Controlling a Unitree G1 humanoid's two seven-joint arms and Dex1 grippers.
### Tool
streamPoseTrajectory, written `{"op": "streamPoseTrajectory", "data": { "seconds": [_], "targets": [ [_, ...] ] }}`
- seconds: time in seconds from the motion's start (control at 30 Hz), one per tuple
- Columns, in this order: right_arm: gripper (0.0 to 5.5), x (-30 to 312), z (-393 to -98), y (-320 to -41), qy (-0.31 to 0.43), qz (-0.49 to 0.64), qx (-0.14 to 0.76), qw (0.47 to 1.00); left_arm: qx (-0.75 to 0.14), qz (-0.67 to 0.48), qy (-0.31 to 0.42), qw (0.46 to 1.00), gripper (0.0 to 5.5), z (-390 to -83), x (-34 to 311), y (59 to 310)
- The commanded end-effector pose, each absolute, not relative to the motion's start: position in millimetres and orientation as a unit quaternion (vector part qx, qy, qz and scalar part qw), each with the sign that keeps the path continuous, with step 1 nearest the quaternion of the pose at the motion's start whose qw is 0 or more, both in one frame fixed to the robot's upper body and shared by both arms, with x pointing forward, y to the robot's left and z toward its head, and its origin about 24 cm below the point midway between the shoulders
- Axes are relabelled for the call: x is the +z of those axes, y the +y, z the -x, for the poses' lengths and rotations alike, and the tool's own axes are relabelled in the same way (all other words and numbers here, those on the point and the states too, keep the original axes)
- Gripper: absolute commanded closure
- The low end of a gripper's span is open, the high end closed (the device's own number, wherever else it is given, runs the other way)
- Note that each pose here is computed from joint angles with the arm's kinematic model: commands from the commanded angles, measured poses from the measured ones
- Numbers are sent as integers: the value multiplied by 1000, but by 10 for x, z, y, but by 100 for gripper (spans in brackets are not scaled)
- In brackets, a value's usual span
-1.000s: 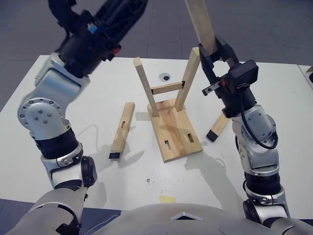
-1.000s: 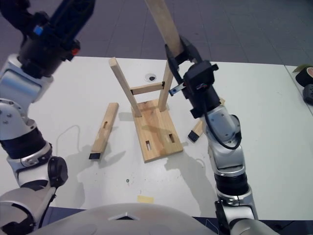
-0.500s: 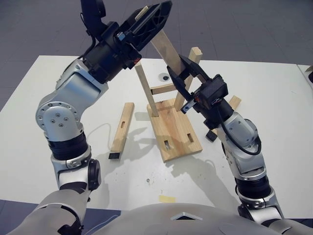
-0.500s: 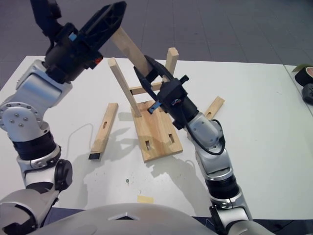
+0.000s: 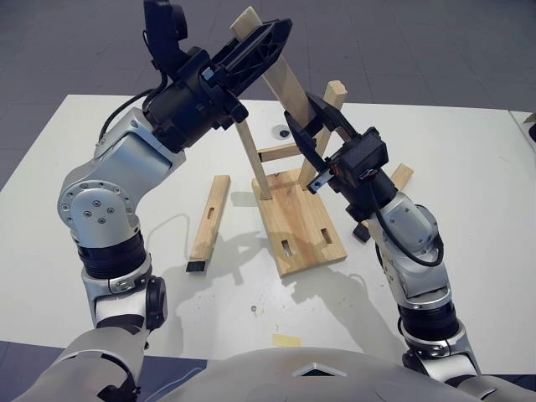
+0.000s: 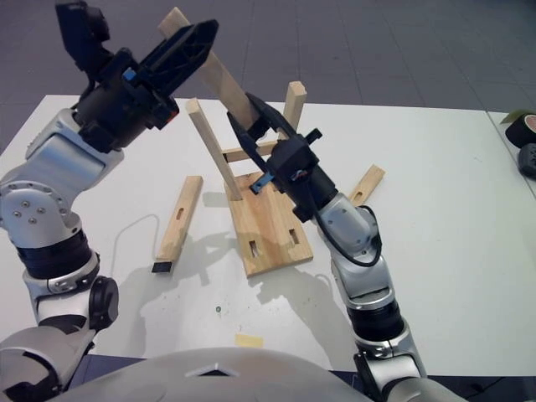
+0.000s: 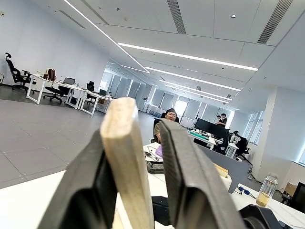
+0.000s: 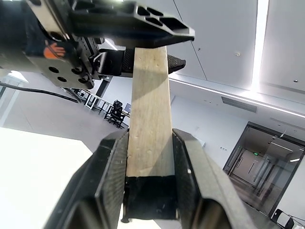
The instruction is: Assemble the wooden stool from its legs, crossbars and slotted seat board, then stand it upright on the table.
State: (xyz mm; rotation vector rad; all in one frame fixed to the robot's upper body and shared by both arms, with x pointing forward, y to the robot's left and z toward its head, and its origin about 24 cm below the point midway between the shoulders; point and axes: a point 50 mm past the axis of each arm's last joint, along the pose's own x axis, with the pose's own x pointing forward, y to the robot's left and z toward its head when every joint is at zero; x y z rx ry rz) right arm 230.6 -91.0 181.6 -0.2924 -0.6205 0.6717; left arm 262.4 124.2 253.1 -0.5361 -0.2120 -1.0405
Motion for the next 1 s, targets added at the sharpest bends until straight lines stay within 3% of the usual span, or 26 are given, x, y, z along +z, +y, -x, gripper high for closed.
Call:
{"op": "streamPoseTrajectory", "data": {
  "seconds": [0.03,0.1,0.17,0.33,0.4,0.47,0.53,0.67,0.9,1.0],
  "targets": [
    [420,1815,-2327,-940,-296,144,313,891,-477,227,-132,839,500,-2662,2681,1378],
    [420,1816,-2338,-957,-297,148,305,893,-477,214,-144,840,507,-2655,2724,1408],
    [373,1813,-2353,-991,-295,152,291,897,-462,203,-166,847,507,-2658,2801,1506],
    [279,1769,-2379,-1137,-280,156,249,914,-286,220,-231,904,507,-2722,2995,2259],
    [252,1743,-2378,-1224,-270,160,228,922,-157,200,-124,959,507,-2779,2559,2535],
    [221,1714,-2370,-1340,-258,167,204,930,-90,163,-3,983,507,-2689,2043,2635],
    [189,1667,-2352,-1453,-242,169,180,938,-61,175,63,981,507,-2559,1673,2622],
    [122,1636,-2359,-1505,-233,179,166,941,-40,188,111,975,507,-2416,1257,2409],
    [14,1599,-2358,-1472,-227,183,173,941,-25,225,109,968,507,-2343,984,2218],
    [10,1592,-2356,-1481,-224,184,175,941,-22,211,113,971,507,-2284,905,2209]
  ]
}}
